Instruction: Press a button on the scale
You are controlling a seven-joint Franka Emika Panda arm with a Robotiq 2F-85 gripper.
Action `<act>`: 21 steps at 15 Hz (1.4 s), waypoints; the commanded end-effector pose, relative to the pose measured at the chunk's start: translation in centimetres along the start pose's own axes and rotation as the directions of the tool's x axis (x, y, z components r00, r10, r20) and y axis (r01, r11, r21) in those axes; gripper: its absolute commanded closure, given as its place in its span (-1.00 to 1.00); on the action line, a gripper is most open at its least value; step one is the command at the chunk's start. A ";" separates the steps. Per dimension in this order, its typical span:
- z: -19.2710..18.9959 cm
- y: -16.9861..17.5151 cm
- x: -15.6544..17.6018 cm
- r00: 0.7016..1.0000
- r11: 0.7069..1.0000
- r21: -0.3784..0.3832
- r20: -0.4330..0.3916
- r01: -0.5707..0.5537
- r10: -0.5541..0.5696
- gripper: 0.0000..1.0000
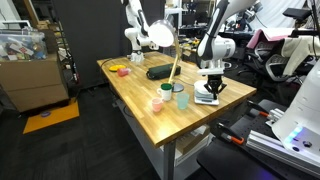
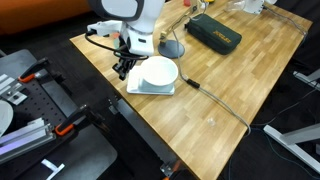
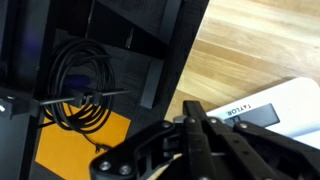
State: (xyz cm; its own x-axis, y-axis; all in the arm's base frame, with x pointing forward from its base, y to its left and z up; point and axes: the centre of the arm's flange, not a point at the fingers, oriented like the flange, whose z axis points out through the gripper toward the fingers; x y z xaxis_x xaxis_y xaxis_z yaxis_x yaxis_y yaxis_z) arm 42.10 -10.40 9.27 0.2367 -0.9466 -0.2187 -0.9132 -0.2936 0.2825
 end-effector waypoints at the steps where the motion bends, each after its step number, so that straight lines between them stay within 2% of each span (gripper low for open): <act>1: 0.1 -0.6 0.4 1.000 1.000 -0.003 -0.010 0.003 -0.003 1.00; 7: 0.5 -0.9 0.5 1.000 1.000 -0.009 -0.012 0.004 -0.004 1.00; 12: 0.2 -0.6 1.0 0.999 0.999 0.021 -0.021 -0.031 0.031 1.00; 17: 0.8 -0.5 2.1 0.997 0.996 0.034 -0.018 -0.081 0.082 1.00; 21: 1.6 -1.1 3.6 0.993 0.993 0.012 -0.031 -0.114 0.114 1.00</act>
State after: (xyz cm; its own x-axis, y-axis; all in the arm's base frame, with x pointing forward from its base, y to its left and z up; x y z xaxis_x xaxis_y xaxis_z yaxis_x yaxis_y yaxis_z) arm 42.61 -12.48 7.59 0.1688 -0.9700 -0.1749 -0.9336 -0.2142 0.2871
